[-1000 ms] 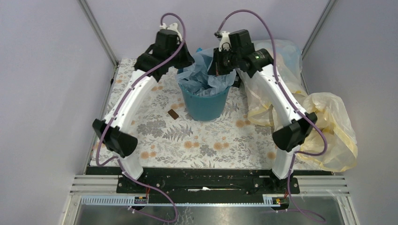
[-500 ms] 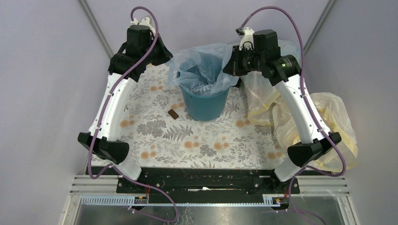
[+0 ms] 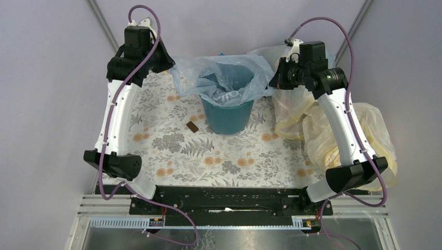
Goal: Put the trash bags into the trash bin
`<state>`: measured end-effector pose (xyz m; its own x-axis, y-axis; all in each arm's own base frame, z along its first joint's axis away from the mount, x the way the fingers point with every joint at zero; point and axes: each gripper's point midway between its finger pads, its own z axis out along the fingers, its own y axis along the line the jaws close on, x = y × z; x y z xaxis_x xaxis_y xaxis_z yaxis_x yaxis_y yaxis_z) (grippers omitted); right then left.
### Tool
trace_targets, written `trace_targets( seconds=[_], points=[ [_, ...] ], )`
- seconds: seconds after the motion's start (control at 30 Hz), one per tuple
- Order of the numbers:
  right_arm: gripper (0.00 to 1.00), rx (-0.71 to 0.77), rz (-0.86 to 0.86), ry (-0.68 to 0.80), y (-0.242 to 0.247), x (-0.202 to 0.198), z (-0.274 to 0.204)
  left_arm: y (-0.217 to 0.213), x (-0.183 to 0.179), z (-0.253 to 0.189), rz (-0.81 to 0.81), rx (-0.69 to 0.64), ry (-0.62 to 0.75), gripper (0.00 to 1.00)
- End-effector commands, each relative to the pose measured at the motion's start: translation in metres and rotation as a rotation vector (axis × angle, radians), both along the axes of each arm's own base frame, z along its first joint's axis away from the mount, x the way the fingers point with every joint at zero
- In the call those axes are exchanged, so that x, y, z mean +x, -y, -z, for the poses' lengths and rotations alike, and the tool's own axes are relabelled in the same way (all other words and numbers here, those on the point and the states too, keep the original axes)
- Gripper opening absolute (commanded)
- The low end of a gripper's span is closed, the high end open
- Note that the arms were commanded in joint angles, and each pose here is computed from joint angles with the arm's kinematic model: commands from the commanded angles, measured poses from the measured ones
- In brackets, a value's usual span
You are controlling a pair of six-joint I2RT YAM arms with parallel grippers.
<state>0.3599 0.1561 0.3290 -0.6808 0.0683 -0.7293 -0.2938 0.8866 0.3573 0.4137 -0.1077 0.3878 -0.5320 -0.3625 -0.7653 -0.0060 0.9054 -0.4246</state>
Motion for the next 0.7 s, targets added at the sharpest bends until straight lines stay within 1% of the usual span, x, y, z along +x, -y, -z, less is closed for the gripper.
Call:
trace_targets(
  seconds=[0.0, 0.13, 0.3, 0.37, 0.43, 0.53, 0.6, 0.67],
  points=[
    [0.0, -0.098, 0.095, 0.02, 0.032, -0.013, 0.002, -0.011, -0.013, 0.001, 0.006, 0.037, 0.011, 0.0],
    [0.04, -0.165, 0.139, -0.014, 0.047, -0.022, 0.023, -0.018, -0.022, 0.032, -0.019, 0.058, -0.029, 0.0],
    [0.07, -0.152, 0.116, -0.074, 0.04, -0.023, 0.059, -0.021, -0.022, 0.089, -0.052, 0.058, -0.101, 0.0],
    [0.07, -0.145, 0.103, -0.112, 0.036, -0.022, 0.078, -0.017, -0.018, 0.104, -0.035, 0.047, -0.12, 0.0],
    [0.07, -0.143, 0.097, -0.139, 0.034, -0.02, 0.096, -0.01, -0.009, 0.113, -0.012, 0.031, -0.11, 0.0],
    [0.15, -0.143, 0.092, -0.163, 0.031, -0.014, 0.116, -0.005, 0.0, 0.122, 0.001, 0.013, -0.101, 0.0],
    [0.22, -0.145, 0.094, -0.17, 0.03, -0.01, 0.122, -0.002, 0.004, 0.129, 0.01, 0.0, -0.112, 0.0],
    [0.25, -0.141, 0.087, -0.152, 0.029, -0.006, 0.117, 0.003, 0.007, 0.13, 0.024, -0.017, -0.118, 0.04]
  ],
)
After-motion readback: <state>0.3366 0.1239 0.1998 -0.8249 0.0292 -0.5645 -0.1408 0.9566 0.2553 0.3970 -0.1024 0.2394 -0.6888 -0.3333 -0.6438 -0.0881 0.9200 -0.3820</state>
